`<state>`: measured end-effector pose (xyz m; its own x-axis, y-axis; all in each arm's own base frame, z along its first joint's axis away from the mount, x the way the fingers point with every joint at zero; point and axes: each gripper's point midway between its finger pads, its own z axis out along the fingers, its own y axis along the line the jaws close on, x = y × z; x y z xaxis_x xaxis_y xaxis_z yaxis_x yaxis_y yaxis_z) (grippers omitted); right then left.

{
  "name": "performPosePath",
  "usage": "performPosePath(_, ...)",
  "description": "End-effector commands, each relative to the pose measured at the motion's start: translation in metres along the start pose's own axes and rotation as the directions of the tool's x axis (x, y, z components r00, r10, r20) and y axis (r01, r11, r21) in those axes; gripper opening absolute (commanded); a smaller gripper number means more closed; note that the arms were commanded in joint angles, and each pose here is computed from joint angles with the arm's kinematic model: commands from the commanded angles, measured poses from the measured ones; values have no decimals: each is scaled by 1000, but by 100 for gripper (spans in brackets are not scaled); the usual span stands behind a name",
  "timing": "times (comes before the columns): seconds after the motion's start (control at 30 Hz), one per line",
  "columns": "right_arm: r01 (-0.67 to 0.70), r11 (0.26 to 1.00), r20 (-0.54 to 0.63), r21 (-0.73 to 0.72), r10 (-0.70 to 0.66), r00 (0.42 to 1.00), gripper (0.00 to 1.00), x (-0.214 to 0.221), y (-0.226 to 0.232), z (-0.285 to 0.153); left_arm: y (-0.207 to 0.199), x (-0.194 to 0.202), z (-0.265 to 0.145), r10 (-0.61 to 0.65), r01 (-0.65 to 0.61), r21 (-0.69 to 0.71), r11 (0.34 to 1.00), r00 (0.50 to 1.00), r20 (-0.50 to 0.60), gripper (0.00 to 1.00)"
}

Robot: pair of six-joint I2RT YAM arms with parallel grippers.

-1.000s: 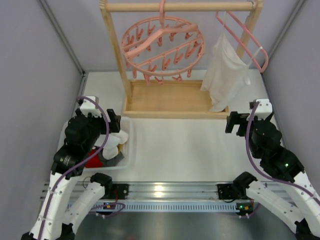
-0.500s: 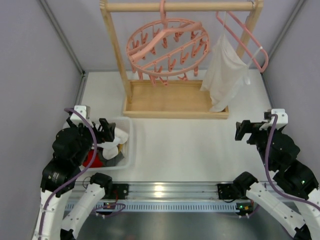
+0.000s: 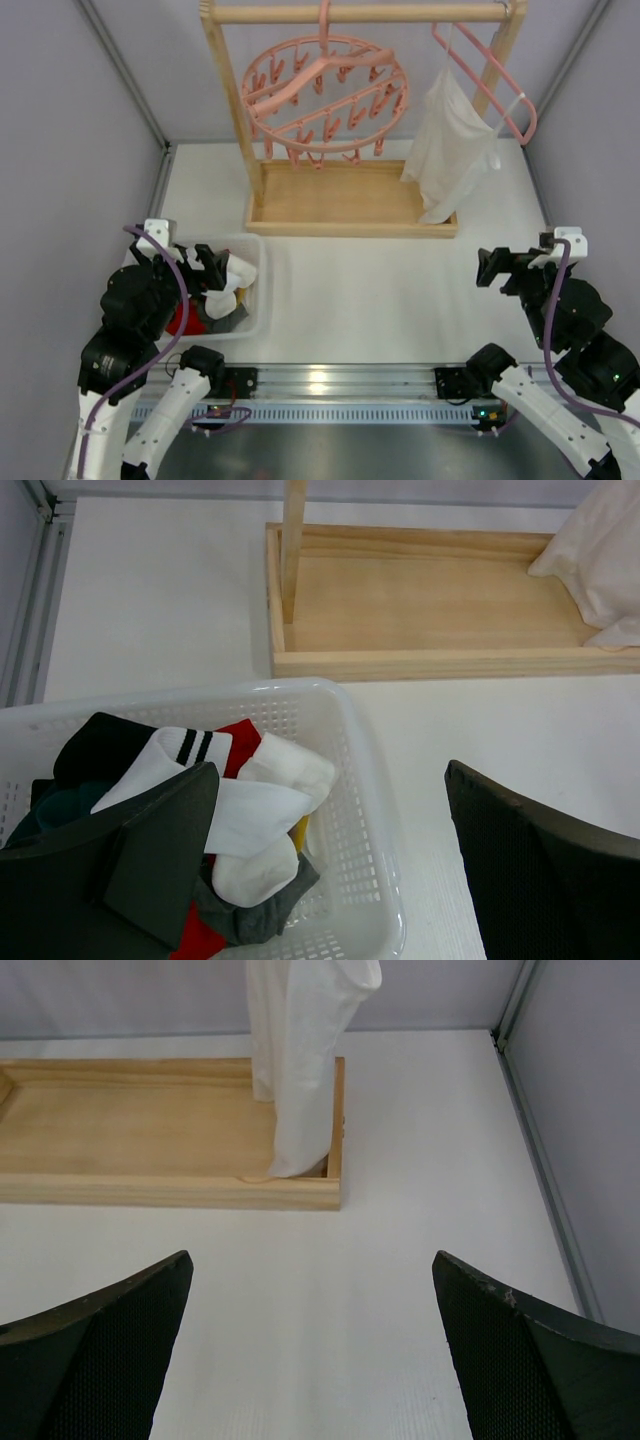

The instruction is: Remove the socks clipped to the hanger

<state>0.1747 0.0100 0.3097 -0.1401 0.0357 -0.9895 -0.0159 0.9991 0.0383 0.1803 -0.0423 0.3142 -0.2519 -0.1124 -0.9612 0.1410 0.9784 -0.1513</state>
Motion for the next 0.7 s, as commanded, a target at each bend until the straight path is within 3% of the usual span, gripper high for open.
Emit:
performPosePath(0.0, -4, 1000, 5, 26, 4, 1000, 99, 0, -8, -5, -2, 0, -1, -7, 7, 13, 1000, 1000, 7, 98)
performPosePath(0.67, -10, 1000, 15, 20, 9, 1000, 100, 0, -6, -3, -3, -3, -5, -25, 24, 19, 1000, 999, 25, 98)
